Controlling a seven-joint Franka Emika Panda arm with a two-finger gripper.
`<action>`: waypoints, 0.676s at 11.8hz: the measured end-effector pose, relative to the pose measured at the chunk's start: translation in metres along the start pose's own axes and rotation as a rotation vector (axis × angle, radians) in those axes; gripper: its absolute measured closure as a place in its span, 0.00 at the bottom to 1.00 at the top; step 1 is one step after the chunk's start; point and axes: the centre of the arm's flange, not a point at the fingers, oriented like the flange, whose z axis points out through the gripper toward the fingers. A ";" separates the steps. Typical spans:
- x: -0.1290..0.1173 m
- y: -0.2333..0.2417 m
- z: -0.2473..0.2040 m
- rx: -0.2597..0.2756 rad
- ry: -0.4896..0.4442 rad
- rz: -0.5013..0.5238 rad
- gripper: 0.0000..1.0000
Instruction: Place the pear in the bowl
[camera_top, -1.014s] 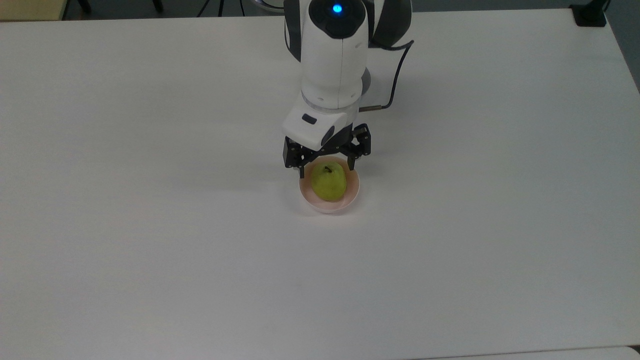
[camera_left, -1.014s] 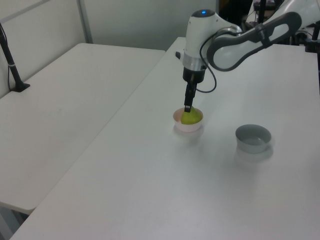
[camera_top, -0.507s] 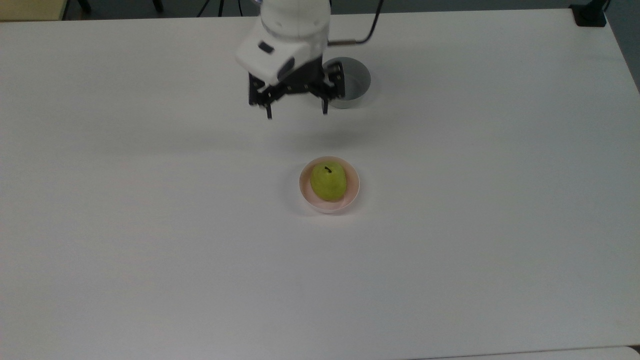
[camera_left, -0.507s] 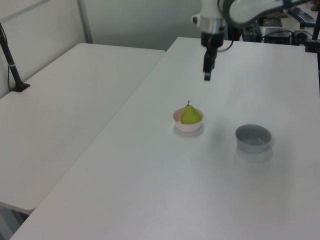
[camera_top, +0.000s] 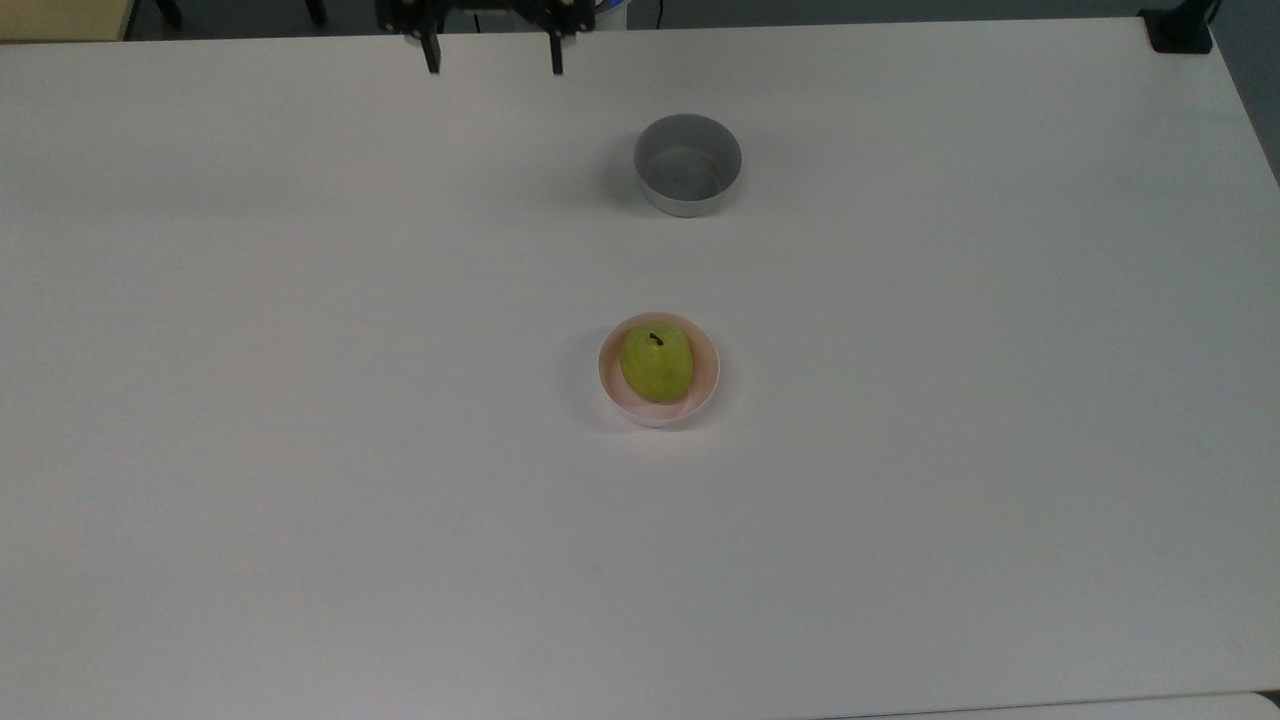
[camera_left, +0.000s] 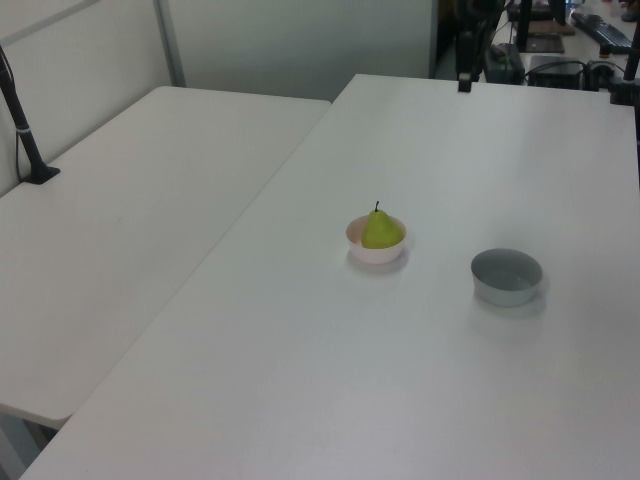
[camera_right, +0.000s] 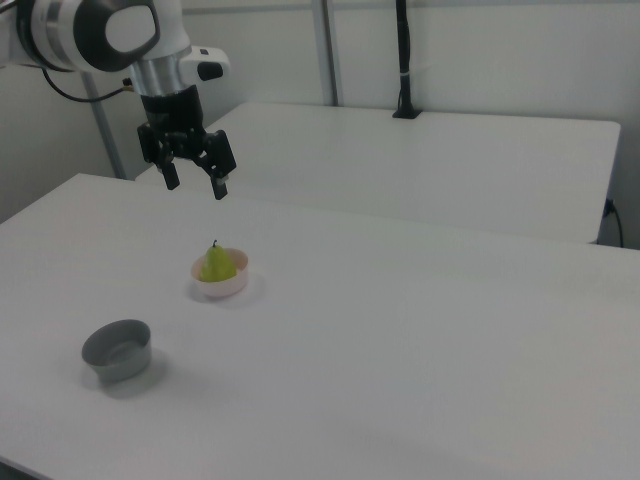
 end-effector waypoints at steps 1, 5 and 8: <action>-0.007 0.009 -0.007 0.001 -0.005 0.017 0.00; -0.017 0.029 -0.018 -0.001 0.003 0.020 0.00; -0.015 0.032 -0.021 0.015 0.031 -0.008 0.00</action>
